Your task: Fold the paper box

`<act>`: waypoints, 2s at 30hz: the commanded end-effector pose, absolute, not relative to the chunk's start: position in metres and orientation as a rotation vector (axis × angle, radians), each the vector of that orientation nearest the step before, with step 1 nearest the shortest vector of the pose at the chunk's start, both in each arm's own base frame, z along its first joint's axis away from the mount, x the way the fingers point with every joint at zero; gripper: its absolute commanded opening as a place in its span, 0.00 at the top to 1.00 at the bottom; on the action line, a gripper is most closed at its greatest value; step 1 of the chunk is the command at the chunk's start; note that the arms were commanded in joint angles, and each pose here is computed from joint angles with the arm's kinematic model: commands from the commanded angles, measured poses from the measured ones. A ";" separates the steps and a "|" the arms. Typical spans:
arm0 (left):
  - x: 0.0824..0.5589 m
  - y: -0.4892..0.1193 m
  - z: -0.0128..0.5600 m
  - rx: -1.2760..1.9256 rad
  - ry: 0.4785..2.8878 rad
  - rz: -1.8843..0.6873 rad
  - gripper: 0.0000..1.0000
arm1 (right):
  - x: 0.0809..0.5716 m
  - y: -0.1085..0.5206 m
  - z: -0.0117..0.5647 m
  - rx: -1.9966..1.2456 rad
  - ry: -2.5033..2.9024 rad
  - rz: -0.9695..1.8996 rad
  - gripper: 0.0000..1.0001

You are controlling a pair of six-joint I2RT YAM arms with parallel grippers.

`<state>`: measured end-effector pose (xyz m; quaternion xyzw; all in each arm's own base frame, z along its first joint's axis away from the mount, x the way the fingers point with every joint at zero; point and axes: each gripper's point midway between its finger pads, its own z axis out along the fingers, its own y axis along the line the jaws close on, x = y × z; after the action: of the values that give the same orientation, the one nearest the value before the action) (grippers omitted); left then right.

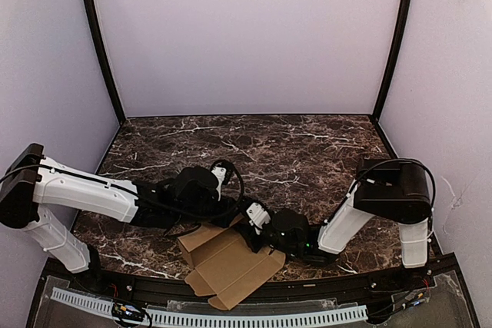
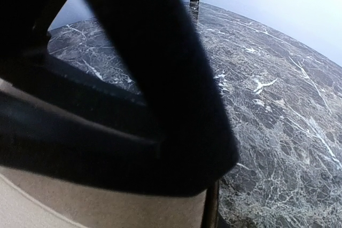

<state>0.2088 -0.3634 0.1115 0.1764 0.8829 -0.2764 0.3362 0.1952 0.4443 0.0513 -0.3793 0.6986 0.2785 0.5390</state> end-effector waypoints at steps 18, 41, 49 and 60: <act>0.197 -0.333 0.103 0.481 2.366 -0.626 0.80 | 0.177 0.425 0.090 -0.911 1.661 0.692 0.50; 0.180 -0.295 0.128 0.589 2.364 -0.552 0.61 | 0.104 0.338 0.076 -1.083 2.199 0.771 0.34; 0.153 -0.295 0.123 0.746 2.434 -0.620 0.42 | 0.070 0.306 0.063 -0.817 2.573 0.922 0.33; 0.152 -0.275 0.109 0.753 2.496 -0.505 0.35 | 0.048 0.310 0.038 -0.622 2.801 1.004 0.31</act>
<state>0.1551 -0.2890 0.1160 0.2692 0.9060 -0.2077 0.2520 0.0559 0.3086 0.0486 -0.2417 0.9092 0.3280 0.0859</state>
